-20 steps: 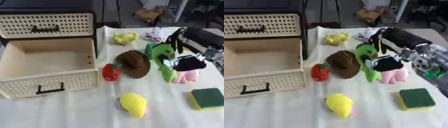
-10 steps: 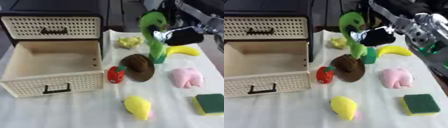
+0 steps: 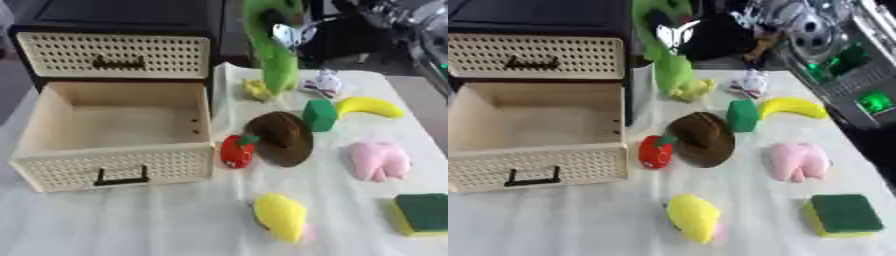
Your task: Pick up objects from table and place into drawer.
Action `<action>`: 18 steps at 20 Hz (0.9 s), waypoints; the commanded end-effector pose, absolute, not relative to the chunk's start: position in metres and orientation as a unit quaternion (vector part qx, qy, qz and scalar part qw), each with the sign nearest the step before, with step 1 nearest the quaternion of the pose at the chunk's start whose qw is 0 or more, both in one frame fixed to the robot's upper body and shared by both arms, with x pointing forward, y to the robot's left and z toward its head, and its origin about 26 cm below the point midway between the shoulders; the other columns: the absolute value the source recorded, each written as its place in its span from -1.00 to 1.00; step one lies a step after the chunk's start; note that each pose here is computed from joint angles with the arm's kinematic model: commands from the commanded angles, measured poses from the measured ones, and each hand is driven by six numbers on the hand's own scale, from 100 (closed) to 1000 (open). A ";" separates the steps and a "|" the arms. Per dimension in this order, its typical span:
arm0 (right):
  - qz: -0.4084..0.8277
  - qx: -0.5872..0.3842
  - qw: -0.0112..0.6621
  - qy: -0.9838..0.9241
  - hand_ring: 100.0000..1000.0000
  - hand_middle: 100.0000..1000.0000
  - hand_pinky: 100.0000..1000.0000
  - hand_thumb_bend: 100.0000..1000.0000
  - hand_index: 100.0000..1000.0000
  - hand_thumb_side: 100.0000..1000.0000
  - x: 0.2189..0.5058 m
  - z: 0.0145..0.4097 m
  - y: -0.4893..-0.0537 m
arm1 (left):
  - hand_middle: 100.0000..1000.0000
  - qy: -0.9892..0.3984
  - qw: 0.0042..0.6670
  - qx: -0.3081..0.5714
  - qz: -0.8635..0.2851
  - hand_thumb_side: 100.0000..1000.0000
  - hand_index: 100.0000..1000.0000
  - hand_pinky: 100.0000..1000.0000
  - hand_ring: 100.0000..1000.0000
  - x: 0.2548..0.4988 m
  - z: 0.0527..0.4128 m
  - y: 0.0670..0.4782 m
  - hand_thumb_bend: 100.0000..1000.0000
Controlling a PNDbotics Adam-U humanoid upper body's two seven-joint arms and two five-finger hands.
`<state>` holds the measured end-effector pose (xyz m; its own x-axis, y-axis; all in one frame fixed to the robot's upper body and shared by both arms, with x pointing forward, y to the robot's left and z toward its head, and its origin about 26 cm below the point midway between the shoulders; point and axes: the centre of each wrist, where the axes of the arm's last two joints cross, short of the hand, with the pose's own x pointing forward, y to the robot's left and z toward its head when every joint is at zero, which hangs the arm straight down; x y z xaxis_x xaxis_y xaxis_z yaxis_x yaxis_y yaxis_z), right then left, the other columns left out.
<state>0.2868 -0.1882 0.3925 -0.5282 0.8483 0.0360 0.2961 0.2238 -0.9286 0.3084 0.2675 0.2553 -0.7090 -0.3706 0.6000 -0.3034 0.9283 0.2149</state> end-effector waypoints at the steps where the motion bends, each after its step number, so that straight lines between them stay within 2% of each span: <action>1: 0.476 -0.390 0.281 -0.737 -0.32 -0.31 -1.00 -0.82 0.11 -0.28 0.293 0.400 -0.176 | -0.02 -0.928 0.322 0.183 -0.051 1.00 0.41 -0.12 0.01 0.306 0.263 0.267 -1.00; 9: 0.466 -0.403 0.314 -0.722 -0.36 -0.34 -1.00 -0.80 0.09 -0.24 0.350 0.385 -0.154 | -0.03 -0.931 0.317 0.173 -0.048 1.00 0.41 -0.12 -0.07 0.307 0.266 0.263 -1.00; 14: 0.446 -0.403 0.328 -0.729 -0.37 -0.36 -1.00 -0.73 0.08 -0.21 0.375 0.378 -0.151 | -0.03 -0.932 0.315 0.170 -0.047 1.00 0.40 -0.12 -0.08 0.307 0.267 0.262 -1.00; 16: 0.440 -0.402 0.331 -0.732 -0.36 -0.35 -1.00 -0.68 0.08 -0.18 0.384 0.374 -0.149 | -0.03 -0.933 0.315 0.168 -0.047 1.00 0.40 -0.12 -0.08 0.307 0.268 0.261 -1.00; 18: 0.437 -0.403 0.332 -0.732 -0.32 -0.33 -0.99 -0.53 0.12 -0.11 0.392 0.370 -0.148 | -0.04 -0.933 0.315 0.166 -0.048 1.00 0.40 -0.12 -0.08 0.307 0.268 0.261 -1.00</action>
